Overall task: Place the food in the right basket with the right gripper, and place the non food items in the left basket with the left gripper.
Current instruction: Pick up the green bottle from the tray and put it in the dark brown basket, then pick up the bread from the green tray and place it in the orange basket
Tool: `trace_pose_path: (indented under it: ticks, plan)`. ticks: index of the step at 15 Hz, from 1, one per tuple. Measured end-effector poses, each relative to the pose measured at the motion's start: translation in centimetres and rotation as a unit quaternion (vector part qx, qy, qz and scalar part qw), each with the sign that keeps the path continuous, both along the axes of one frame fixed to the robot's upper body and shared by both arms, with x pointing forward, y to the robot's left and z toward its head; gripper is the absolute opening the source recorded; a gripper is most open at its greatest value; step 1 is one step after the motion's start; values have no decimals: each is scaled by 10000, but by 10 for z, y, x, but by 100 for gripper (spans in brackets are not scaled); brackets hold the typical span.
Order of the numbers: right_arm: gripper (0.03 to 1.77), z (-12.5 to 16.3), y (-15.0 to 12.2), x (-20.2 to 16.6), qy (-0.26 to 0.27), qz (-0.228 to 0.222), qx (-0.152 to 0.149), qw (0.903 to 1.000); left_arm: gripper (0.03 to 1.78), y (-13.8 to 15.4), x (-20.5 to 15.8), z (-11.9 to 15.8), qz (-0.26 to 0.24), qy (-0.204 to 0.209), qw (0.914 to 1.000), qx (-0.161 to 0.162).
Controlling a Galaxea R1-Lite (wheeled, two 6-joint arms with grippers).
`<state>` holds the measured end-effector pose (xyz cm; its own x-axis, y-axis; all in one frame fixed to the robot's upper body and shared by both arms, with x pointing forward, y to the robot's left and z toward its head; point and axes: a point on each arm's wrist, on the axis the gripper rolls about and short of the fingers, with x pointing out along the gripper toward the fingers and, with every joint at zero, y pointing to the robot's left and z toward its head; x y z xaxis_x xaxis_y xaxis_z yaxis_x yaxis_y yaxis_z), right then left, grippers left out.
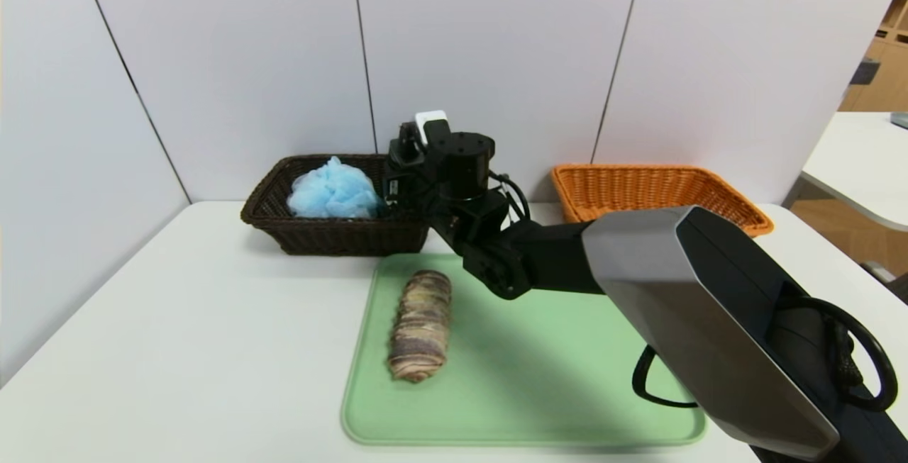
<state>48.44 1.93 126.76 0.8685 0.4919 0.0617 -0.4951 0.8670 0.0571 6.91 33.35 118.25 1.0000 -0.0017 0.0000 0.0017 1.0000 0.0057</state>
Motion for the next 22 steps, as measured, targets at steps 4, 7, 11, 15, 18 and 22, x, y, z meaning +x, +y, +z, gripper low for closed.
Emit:
trace_pose_path:
  ticks: [4,7,11,15,18,22]
  plan:
    - [77,-2,0,0,0,-3,-9,10000,169,0,0,0,2,0,10000,2]
    - [107,0,0,0,-14,-10,2,10000,169,0,0,0,2,2,10000,2]
    - [133,8,-2,-2,-40,-16,28,10000,169,0,0,0,0,0,10000,2]
    - [148,46,-12,-13,-204,-63,251,9995,169,0,0,0,2,0,10000,2]
    - [155,80,-29,-30,-160,-177,352,9991,169,0,0,0,0,0,10000,0]
    - [162,106,-60,-61,15,-237,310,9992,169,0,0,0,2,0,10000,4]
